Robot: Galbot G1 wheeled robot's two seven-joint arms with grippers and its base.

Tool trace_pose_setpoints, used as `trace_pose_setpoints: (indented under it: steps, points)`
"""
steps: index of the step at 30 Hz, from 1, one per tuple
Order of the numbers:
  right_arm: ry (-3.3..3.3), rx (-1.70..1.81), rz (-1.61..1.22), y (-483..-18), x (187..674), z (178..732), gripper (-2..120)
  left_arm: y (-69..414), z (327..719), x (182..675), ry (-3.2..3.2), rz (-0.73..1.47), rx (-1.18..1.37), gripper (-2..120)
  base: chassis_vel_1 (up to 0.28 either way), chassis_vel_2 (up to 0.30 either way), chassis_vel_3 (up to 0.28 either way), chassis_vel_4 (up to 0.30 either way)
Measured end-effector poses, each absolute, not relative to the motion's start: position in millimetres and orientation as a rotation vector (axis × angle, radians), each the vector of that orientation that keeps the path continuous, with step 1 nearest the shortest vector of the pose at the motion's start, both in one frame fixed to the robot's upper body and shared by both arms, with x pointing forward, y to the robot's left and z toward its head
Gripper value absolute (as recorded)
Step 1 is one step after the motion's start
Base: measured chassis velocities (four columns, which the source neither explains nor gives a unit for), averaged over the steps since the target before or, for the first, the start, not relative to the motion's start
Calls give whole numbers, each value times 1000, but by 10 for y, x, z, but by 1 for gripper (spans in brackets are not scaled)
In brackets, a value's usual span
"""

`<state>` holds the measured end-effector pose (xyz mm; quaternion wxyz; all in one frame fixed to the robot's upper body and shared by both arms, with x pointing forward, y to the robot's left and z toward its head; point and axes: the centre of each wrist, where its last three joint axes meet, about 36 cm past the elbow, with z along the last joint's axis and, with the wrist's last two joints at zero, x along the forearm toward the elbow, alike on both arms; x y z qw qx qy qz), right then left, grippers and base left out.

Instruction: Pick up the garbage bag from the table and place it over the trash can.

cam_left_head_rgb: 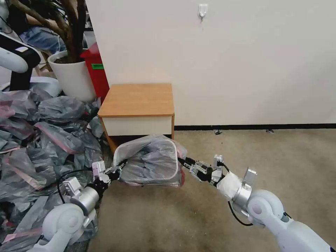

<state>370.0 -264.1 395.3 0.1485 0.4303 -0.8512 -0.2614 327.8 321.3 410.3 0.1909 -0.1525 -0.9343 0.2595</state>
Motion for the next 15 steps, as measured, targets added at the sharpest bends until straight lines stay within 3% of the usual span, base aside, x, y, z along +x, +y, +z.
trace_pose_setpoints:
  steps: [15]
  points:
    - [-2535, 1127, -570, -2611, 3713, 3843, 5, 3106, 4121, 3157, -2610, 758, -445, 3, 0, 0, 0, 0]
